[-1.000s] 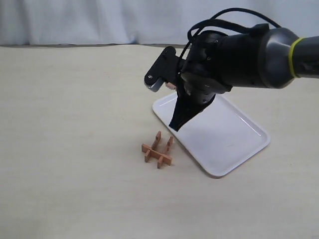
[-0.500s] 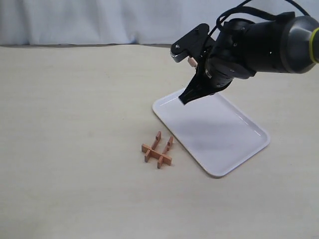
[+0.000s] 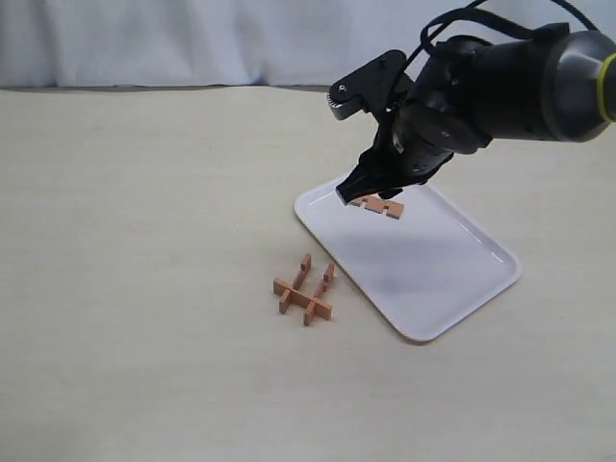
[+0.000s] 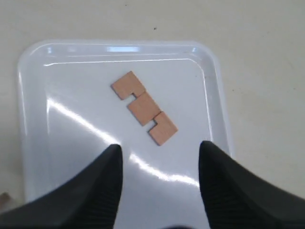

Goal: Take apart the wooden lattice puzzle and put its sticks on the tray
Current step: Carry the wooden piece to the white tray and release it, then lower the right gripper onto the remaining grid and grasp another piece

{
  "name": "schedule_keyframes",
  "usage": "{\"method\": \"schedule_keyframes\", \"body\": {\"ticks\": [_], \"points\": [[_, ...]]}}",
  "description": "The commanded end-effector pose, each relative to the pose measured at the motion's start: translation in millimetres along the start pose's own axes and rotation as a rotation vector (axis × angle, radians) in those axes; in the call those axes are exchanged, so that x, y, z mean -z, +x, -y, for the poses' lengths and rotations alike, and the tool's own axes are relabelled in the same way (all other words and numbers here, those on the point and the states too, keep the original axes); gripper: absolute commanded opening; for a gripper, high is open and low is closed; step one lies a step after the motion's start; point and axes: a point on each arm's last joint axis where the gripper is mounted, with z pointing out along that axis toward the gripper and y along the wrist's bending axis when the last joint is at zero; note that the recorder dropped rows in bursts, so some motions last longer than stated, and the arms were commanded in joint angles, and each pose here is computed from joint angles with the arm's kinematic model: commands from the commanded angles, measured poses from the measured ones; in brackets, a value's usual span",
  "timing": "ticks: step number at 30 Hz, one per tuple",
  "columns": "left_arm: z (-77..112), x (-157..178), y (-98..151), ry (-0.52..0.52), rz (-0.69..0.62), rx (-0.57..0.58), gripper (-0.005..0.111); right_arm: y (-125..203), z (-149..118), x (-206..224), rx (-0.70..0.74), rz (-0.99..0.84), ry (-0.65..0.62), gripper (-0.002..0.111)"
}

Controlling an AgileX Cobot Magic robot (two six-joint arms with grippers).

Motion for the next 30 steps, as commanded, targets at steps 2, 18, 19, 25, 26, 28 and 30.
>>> {"method": "schedule_keyframes", "body": {"ticks": [2,18,19,25,26,28,30], "points": [[0.6,0.0,-0.2,0.009,0.011,0.003,0.000,5.5,-13.2,4.3,0.165,-0.053,-0.169,0.046],[0.6,0.0,-0.2,0.009,0.011,0.003,0.000,21.8,-53.7,14.3,0.441,-0.109,-0.668,0.039],[0.6,0.0,-0.2,0.009,0.011,0.003,0.000,23.3,-54.2,14.1,0.444,-0.124,-0.676,0.039],[0.6,0.0,-0.2,0.009,0.011,0.003,0.000,31.6,-59.6,14.2,0.519,-0.210,-0.656,0.038],[0.6,0.0,-0.2,0.009,0.011,0.003,0.000,32.4,-63.6,14.0,0.543,-0.218,-0.633,0.037],[0.6,0.0,-0.2,0.009,0.011,0.003,0.000,35.7,-76.6,13.2,0.609,-0.244,-0.567,0.034],[0.6,0.0,-0.2,0.009,0.011,0.003,0.000,36.7,-85.6,9.8,0.601,-0.261,-0.485,0.033]]}}
